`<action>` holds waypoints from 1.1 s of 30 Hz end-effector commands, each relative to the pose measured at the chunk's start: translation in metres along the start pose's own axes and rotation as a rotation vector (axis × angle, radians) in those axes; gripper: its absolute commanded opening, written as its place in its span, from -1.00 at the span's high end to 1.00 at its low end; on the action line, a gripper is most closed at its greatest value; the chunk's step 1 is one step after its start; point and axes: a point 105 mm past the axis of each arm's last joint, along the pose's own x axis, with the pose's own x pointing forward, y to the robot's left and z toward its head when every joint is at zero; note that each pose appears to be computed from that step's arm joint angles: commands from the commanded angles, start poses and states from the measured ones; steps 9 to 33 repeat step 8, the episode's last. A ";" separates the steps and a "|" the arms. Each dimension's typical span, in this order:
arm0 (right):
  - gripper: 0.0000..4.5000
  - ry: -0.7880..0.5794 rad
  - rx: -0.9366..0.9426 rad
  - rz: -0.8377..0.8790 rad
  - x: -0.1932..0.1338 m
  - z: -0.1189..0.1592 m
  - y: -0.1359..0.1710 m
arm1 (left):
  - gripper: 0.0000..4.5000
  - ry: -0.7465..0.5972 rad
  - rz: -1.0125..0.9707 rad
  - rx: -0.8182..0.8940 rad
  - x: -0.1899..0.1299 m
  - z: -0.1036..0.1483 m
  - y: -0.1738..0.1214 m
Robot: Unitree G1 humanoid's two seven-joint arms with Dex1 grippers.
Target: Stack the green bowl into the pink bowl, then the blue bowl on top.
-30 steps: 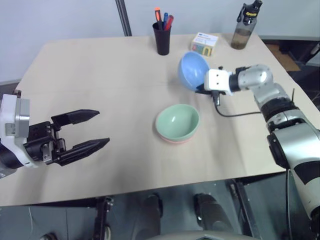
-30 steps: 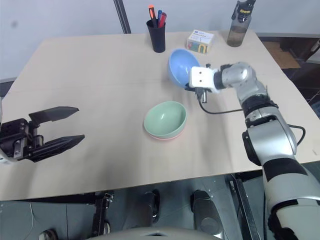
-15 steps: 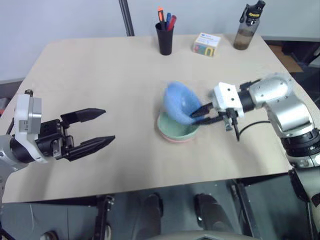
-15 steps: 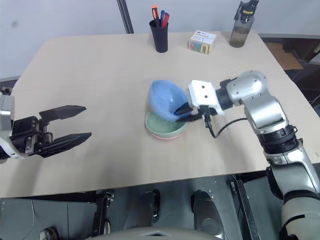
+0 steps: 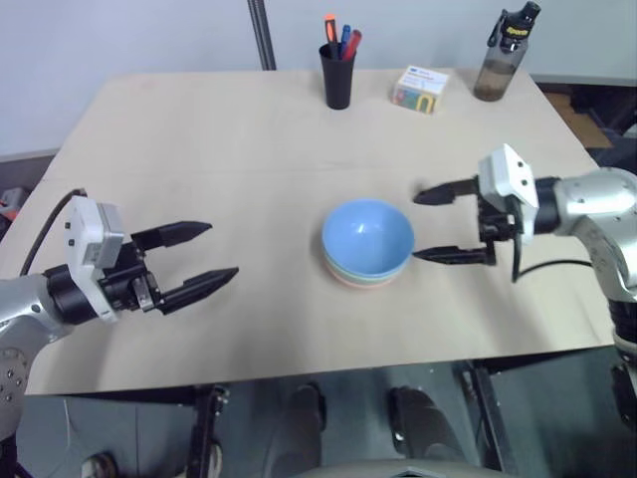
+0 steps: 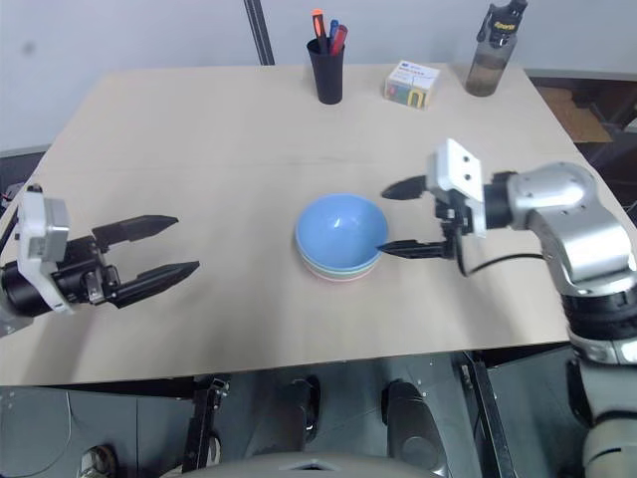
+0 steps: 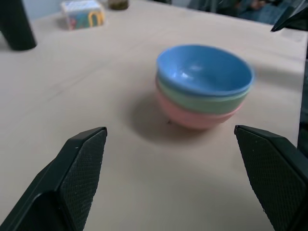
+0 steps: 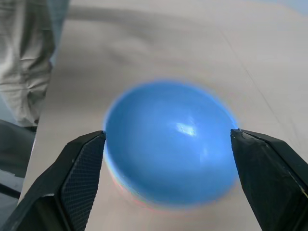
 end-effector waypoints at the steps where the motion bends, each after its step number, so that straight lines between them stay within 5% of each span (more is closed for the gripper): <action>1: -0.93 0.079 0.035 -0.188 -0.054 -0.017 -0.010 | -1.00 0.008 -0.005 0.030 -0.009 0.008 -0.009; 6: -0.93 0.121 0.069 -0.253 -0.074 -0.027 -0.006 | -1.00 0.029 -0.013 0.018 -0.014 0.007 -0.011; 33: -0.93 0.117 0.071 -0.257 -0.074 -0.027 -0.004 | -1.00 0.035 -0.031 0.012 -0.013 0.007 -0.012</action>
